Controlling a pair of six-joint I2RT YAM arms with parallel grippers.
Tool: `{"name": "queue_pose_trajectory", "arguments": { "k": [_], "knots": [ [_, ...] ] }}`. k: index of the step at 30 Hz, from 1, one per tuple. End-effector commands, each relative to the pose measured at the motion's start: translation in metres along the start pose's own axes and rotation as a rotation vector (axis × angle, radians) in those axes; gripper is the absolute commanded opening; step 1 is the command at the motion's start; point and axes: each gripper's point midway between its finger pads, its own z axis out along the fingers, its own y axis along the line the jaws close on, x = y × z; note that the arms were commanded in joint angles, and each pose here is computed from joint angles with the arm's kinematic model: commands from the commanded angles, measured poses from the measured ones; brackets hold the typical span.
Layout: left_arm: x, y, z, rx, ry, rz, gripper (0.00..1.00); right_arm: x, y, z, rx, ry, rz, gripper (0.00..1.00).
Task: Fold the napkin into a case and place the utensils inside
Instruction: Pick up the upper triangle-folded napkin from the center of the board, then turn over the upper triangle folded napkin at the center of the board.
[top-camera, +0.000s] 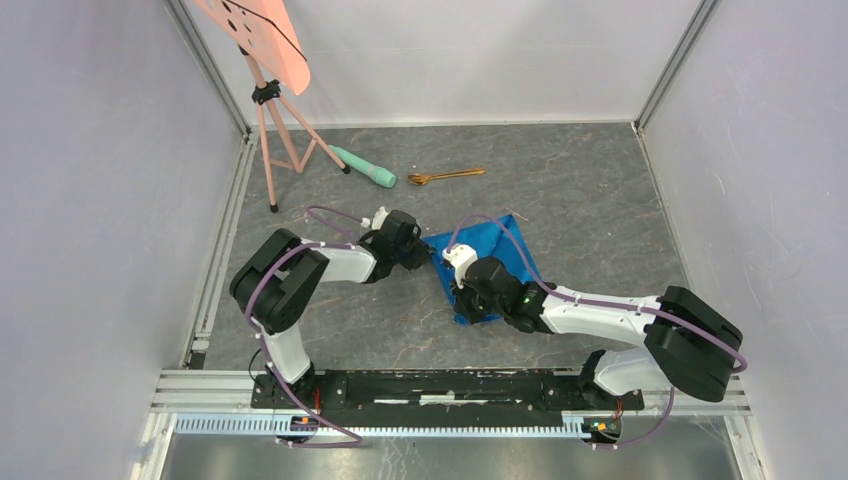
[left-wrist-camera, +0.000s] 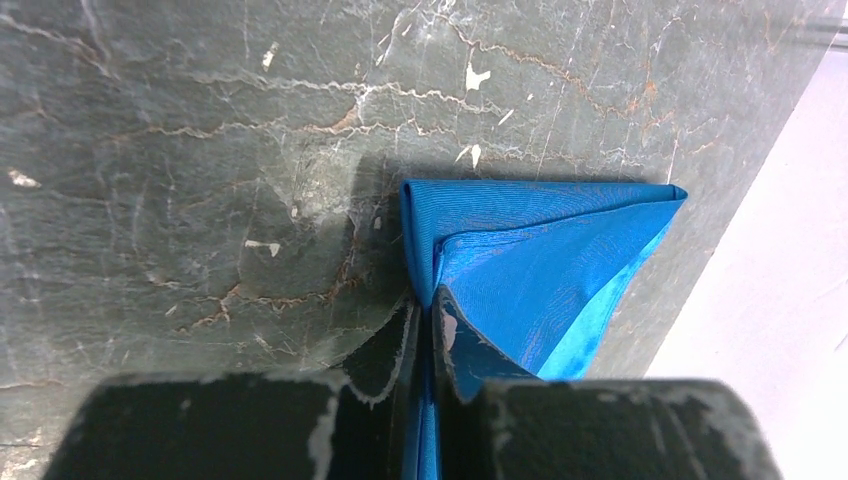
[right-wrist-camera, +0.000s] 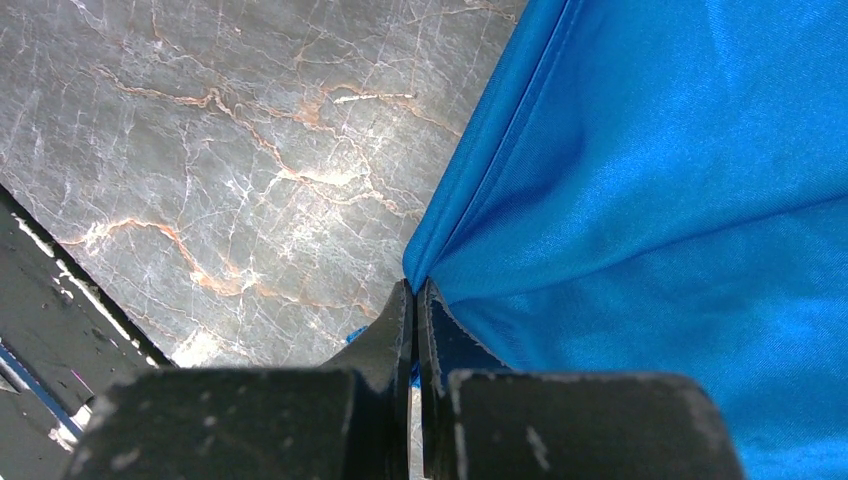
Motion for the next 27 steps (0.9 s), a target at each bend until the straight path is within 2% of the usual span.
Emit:
{"name": "queue_pose_trajectory", "arguments": {
  "k": [1, 3, 6, 10, 13, 16, 20, 22, 24, 27],
  "knots": [
    [-0.016, 0.029, -0.004, -0.099, -0.049, 0.092, 0.09, -0.009, 0.006, -0.003, -0.031, -0.033, -0.010, 0.01],
    [-0.019, 0.029, -0.011, -0.107, -0.048, 0.106, 0.03, -0.009, 0.010, -0.003, -0.057, -0.029, -0.005, 0.00],
    [-0.026, 0.038, -0.030, -0.168, -0.041, 0.083, 0.02, -0.013, 0.032, -0.003, -0.146, -0.032, 0.000, 0.01],
    [-0.043, 0.066, -0.082, -0.299, -0.058, 0.032, 0.02, -0.035, 0.081, -0.007, -0.348, -0.054, 0.017, 0.01],
    [-0.069, 0.075, -0.143, -0.352, -0.144, 0.032, 0.02, -0.066, 0.138, -0.023, -0.589, -0.108, 0.028, 0.01],
    [-0.101, 0.064, -0.214, -0.317, -0.313, 0.064, 0.02, -0.103, 0.190, -0.055, -0.868, -0.186, 0.074, 0.00],
    [-0.139, 0.039, -0.291, -0.285, -0.501, 0.142, 0.02, -0.135, 0.221, -0.100, -1.128, -0.266, 0.152, 0.01],
    [-0.148, 0.023, -0.301, -0.274, -0.519, 0.185, 0.02, -0.135, 0.224, -0.112, -1.202, -0.271, 0.184, 0.01],
    [-0.154, 0.012, -0.290, -0.291, -0.516, 0.232, 0.02, -0.126, 0.215, -0.113, -1.245, -0.263, 0.241, 0.00],
    [-0.155, -0.001, -0.241, -0.320, -0.456, 0.317, 0.02, -0.099, 0.188, -0.104, -1.260, -0.251, 0.338, 0.01]
  ]
}}
